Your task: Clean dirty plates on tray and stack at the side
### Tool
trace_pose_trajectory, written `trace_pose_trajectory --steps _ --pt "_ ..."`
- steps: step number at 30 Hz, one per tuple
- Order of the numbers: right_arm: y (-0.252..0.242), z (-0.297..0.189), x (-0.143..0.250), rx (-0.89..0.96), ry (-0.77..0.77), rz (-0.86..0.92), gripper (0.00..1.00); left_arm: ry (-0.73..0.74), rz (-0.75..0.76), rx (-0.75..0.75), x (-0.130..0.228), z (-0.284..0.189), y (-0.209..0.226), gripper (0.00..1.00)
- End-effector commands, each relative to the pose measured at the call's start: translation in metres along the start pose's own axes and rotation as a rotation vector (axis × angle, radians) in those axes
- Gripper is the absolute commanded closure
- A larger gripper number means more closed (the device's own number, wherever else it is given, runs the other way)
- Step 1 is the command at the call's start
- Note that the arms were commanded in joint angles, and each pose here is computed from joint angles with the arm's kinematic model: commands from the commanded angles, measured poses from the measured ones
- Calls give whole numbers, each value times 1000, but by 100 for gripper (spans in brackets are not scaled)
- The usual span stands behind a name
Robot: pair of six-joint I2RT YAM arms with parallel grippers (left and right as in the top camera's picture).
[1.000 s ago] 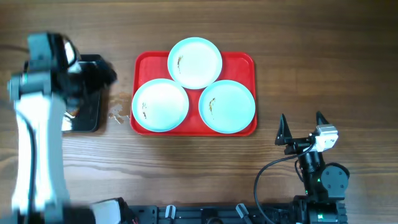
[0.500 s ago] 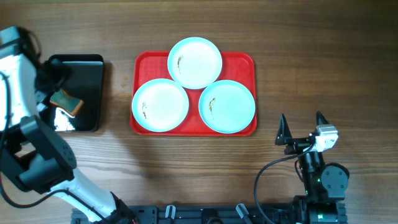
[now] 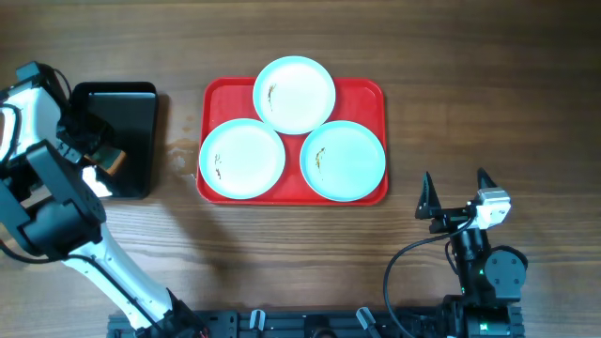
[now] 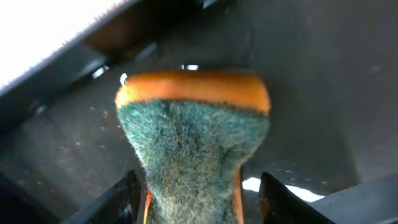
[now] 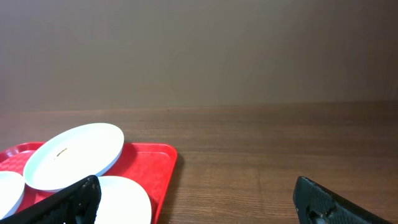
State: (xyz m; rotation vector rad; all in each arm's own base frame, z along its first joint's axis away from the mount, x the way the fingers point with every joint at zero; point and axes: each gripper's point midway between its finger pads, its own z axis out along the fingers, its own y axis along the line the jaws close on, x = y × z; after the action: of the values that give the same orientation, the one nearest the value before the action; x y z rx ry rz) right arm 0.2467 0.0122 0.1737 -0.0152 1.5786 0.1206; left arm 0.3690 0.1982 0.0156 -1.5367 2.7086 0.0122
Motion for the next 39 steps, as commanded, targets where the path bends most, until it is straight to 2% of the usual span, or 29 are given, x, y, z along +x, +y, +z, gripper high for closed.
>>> trace_pose_trajectory --steps 1,3,5,6,7,8,9,15,16,17,18,22,24,25,26,27,28,29,30,34,35,36,37,38,39 --pt "-4 0 -2 23 -9 12 0 68 2 -10 14 17 2 25" --pt "-4 0 -2 23 -9 12 0 80 2 -17 19 23 5 27" --pt "-4 0 -2 23 -9 12 0 91 2 -24 24 30 8 36" --pt "-4 0 -2 23 -9 12 0 96 2 -29 27 32 9 47" --pt "-4 0 -2 23 -9 12 0 98 2 -29 27 33 10 63" --pt "-4 0 -2 23 -9 12 0 98 2 -29 27 33 10 85" --pt "-4 0 -2 23 -9 12 0 97 2 -29 27 32 10 96" --pt "-4 0 -2 23 -9 12 0 108 2 -34 30 30 11 96" --pt "-4 0 -2 23 -9 12 0 109 2 -35 30 30 11 78" --pt "-4 0 -2 23 -9 12 0 108 2 -36 30 30 11 28" --pt "-4 0 -2 23 -9 12 0 93 3 -46 26 30 13 0" --pt "-4 0 -2 23 -9 12 0 -8 6 -125 6 30 25 0" --pt "-4 0 -2 23 -9 12 0 -31 5 -117 1 30 22 1" --pt "-4 0 -2 23 -9 12 0 -38 4 -114 -1 30 21 7" --pt "-4 0 -2 23 -9 12 0 -43 4 -111 -2 30 21 21" --pt "-4 0 -2 23 -9 12 0 -44 4 -110 -2 30 20 41" --pt "-4 0 -2 23 -9 12 0 -44 4 -110 -2 30 20 69" --pt "-4 0 -2 23 -9 12 0 -43 3 -110 -2 30 21 91" --pt "-4 0 -2 23 -9 12 0 -40 3 -111 -1 30 21 96" --pt "-4 0 -2 23 -9 12 0 -17 6 -125 4 29 24 96" --pt "-4 0 -2 23 -9 12 0 -12 6 -128 5 28 25 91" --pt "-4 0 -2 23 -9 12 0 -9 6 -130 6 26 25 69" --pt "-4 0 -2 23 -9 12 0 -6 6 -132 7 25 26 30" --pt "-4 0 -2 23 -9 12 0 -5 6 -133 7 25 26 0" --pt "-4 0 -2 23 -9 12 0 2 7 -136 9 25 27 0"
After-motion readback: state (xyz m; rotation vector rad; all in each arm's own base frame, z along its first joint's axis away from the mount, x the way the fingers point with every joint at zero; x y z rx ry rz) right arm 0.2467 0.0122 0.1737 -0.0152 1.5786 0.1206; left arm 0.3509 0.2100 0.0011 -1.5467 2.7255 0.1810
